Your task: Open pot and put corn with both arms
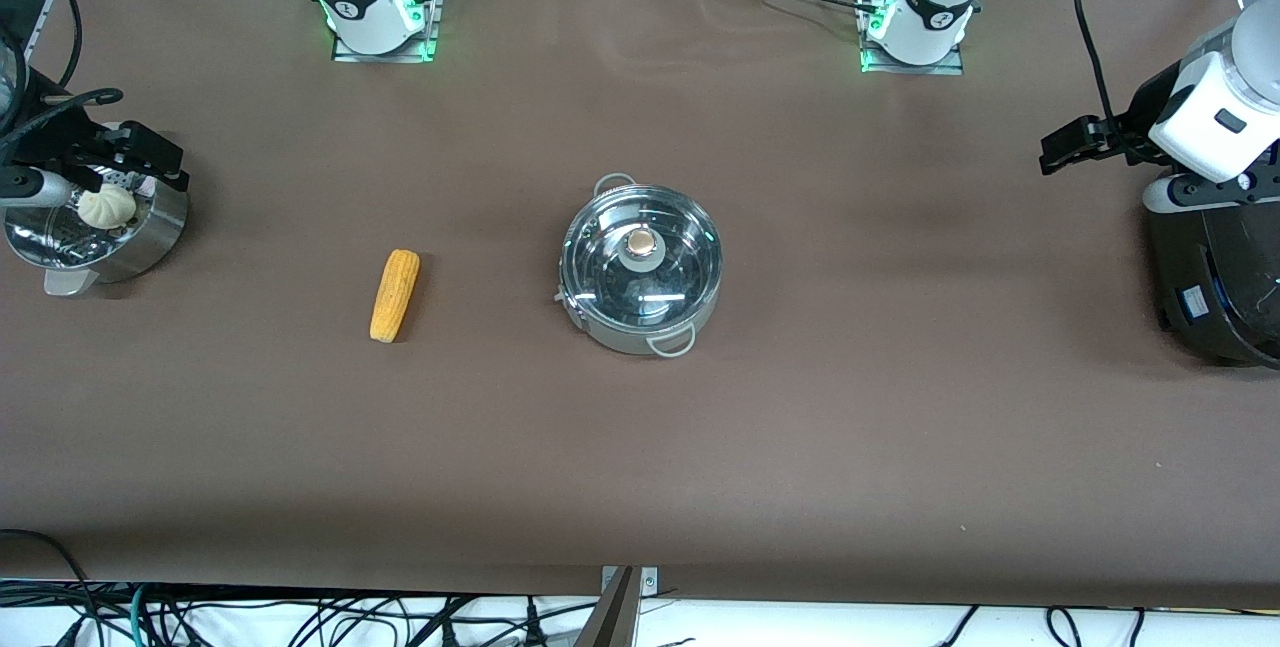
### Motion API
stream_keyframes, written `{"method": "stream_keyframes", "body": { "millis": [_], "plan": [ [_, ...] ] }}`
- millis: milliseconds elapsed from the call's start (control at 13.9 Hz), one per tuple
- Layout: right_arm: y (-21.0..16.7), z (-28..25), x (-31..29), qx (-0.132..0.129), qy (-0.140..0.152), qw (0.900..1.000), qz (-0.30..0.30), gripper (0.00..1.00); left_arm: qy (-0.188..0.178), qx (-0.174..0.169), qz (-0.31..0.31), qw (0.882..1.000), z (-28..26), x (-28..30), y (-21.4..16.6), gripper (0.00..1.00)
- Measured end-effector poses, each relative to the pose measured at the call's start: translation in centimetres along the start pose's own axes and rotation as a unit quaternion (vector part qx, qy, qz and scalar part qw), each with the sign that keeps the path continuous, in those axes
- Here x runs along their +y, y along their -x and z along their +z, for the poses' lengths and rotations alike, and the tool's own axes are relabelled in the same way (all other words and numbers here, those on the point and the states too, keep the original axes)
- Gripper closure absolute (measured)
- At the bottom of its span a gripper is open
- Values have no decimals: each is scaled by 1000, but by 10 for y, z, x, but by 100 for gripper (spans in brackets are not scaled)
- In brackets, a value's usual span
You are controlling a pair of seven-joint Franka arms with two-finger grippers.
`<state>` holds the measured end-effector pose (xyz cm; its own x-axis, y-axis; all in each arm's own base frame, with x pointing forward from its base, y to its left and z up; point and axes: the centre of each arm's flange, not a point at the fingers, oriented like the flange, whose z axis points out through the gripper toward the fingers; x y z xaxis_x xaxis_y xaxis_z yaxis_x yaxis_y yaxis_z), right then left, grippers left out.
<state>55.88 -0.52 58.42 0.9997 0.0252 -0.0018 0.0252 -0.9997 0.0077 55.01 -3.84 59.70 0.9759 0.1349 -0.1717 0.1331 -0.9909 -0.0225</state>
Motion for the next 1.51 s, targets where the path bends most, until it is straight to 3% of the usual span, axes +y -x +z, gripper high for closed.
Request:
{"method": "stream_keyframes", "body": {
  "millis": [1512],
  "plan": [
    [0,1,0,-2,0,1000,0,0,0,-12,6,1000,2,-1,2,0]
  ]
}}
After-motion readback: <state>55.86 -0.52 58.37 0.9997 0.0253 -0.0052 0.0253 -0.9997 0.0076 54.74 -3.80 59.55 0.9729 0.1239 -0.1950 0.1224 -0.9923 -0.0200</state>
